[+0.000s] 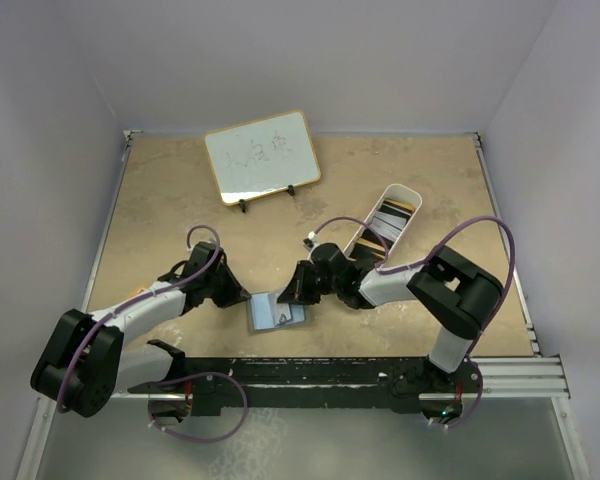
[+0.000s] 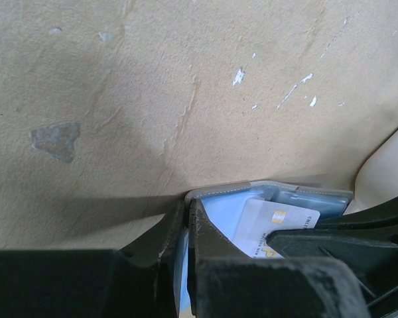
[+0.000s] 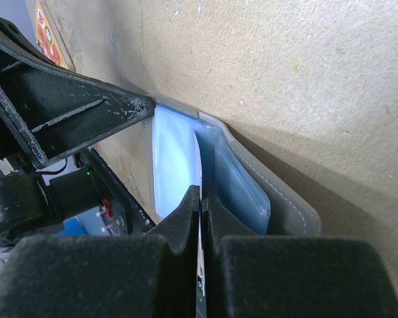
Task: Put the credit cards into the card holder
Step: Insert the credit card into the card holder.
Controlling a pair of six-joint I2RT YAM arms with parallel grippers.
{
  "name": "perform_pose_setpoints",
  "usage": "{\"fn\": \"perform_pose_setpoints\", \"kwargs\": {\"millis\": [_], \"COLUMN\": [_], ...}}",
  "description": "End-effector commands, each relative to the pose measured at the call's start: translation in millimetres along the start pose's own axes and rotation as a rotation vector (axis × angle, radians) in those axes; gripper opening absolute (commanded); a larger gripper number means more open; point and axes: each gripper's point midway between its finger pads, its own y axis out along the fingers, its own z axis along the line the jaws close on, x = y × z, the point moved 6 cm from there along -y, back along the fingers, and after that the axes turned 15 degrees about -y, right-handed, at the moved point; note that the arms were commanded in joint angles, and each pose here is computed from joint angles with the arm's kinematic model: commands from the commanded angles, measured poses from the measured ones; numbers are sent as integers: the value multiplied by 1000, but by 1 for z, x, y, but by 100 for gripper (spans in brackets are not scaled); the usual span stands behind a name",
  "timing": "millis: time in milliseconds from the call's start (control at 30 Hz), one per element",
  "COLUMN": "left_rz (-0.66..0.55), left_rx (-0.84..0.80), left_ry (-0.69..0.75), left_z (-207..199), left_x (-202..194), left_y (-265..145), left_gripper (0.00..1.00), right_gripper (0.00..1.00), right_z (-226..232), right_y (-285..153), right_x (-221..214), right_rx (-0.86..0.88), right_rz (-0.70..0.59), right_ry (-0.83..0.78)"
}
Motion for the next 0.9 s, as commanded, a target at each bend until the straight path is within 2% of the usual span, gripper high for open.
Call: {"fn": "perform_pose_setpoints", "kwargs": {"millis": [0, 67, 267, 500, 667, 867], "left_rz": [30, 28, 19, 27, 21, 23], "left_rx": [17, 16, 15, 30, 28, 25], "left_ry": [-6, -10, -26, -30, -30, -28], "left_z": [9, 8, 8, 11, 11, 10], "left_x": [-6, -6, -6, -7, -7, -7], "left_y": [0, -1, -3, -3, -3, -4], "left_gripper": [0, 0, 0, 0, 0, 0], "right_gripper": [0, 0, 2, 10, 21, 41], "right_z": [-5, -3, 3, 8, 3, -1], "right_y": [-7, -5, 4, 4, 2, -13], "right_x": [1, 6, 0, -4, -4, -4], "right_rx": [-84, -77, -55, -84, -157, -268], "right_rz": [2, -36, -32, -39, -23, 29], "right_ry": [-30, -37, -22, -33, -47, -85]}}
